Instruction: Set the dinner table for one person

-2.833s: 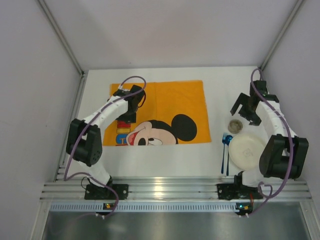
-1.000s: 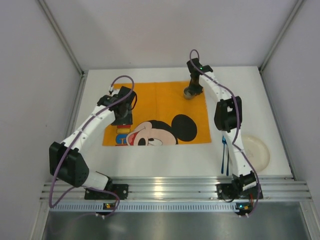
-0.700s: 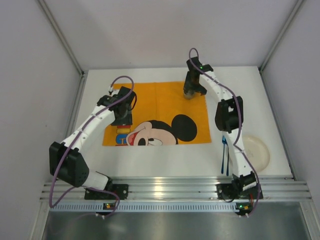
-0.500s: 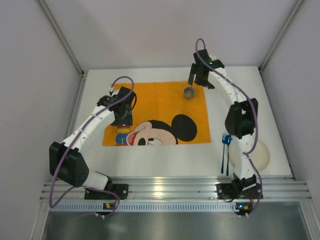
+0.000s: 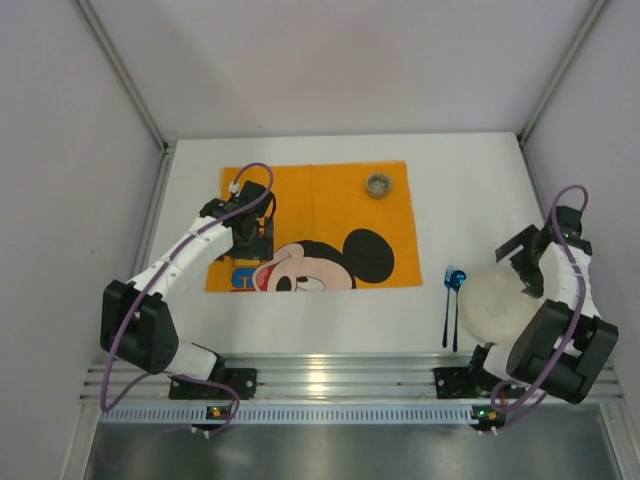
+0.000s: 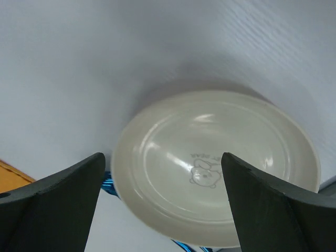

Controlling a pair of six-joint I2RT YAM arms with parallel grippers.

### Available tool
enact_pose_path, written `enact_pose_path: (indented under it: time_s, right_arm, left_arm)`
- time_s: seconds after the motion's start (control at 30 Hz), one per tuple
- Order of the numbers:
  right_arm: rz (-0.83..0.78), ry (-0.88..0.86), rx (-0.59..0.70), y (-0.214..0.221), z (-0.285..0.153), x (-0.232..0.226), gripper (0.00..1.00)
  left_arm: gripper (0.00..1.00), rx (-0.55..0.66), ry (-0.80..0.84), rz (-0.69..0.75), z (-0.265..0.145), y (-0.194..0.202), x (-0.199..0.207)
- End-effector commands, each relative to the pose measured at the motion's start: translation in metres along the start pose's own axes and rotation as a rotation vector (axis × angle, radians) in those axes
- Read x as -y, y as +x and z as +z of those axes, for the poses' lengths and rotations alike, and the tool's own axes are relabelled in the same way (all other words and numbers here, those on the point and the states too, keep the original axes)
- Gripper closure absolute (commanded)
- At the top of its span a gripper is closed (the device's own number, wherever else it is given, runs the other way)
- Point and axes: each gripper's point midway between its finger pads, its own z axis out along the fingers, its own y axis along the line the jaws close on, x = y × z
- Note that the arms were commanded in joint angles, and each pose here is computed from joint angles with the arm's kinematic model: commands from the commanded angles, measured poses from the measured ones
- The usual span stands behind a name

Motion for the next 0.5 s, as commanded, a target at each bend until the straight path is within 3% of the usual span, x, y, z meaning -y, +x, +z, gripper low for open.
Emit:
enact_pose_path:
  time_s: [0.0,0.23,0.47]
  right_arm:
    - [0.059,-0.052,-0.072,0.026,0.002,0.009,0.07]
    - [0.113,-0.094,-0.173,0.049,0.03,0.01,0.09]
    - [0.124,-0.155,-0.159,0.049,0.057,-0.018,0.11]
  left_arm:
    - [0.01,0.024,0.063,0.018,-0.001,-0.008,0.013]
    - [0.01,0.03,0.06,0.027,-0.004,-0.003,0.008]
    - [0.01,0.022,0.04,0.003,-0.003,0.011,0.0]
